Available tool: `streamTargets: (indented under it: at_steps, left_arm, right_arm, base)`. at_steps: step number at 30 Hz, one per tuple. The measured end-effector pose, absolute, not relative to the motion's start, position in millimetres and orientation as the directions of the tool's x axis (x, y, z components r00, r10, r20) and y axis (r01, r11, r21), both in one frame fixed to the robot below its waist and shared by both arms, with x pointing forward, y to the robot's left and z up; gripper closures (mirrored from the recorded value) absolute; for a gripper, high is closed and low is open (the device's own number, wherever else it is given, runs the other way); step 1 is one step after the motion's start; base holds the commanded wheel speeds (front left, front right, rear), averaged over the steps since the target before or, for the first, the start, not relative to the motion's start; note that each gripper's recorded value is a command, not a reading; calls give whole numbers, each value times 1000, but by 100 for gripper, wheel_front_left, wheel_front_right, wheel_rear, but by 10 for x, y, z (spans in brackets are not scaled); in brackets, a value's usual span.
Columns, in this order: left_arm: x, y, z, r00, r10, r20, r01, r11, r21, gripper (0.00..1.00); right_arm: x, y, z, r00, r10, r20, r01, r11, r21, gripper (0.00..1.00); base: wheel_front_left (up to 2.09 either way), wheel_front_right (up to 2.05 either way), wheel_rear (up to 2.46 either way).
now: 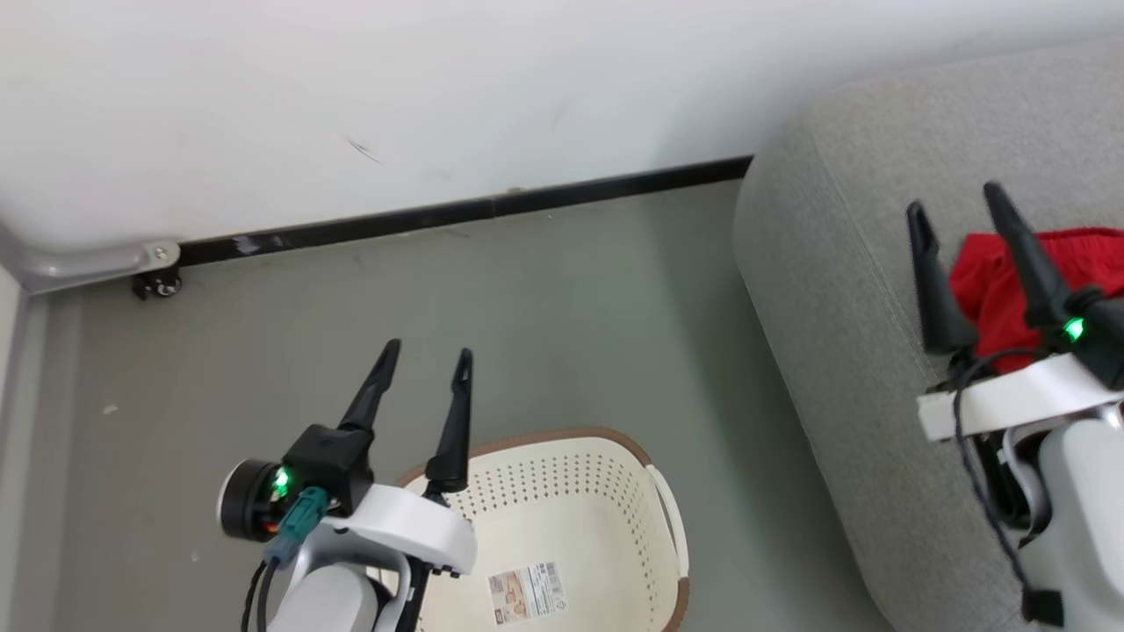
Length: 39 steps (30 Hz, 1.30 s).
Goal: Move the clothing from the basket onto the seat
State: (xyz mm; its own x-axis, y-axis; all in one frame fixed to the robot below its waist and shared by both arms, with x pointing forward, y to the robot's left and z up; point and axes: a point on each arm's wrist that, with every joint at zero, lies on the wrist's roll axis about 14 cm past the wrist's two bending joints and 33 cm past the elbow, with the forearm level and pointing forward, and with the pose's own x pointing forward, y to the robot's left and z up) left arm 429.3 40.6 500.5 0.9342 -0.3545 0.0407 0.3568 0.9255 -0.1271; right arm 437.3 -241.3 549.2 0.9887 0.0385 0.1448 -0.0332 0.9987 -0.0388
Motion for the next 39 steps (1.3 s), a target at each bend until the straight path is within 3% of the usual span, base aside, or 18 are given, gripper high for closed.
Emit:
streamTargets:
  at_steps: [14, 39]
  left_arm:
    - [4116, 1148, 5107, 994, -99, 52, 104, 989, -103, 0]
    - [3701, 1681, 5022, 998, 49, 31, -48, 998, -46, 0]
  right_arm:
    - [4123, -2020, 5289, 991, 70, 112, -74, 997, 34, 0]
    - [3596, -1791, 4929, 998, 64, 4, -64, 994, 85, 0]
  base:
    - [0, 0, 0]
    - [0, 0, 0]
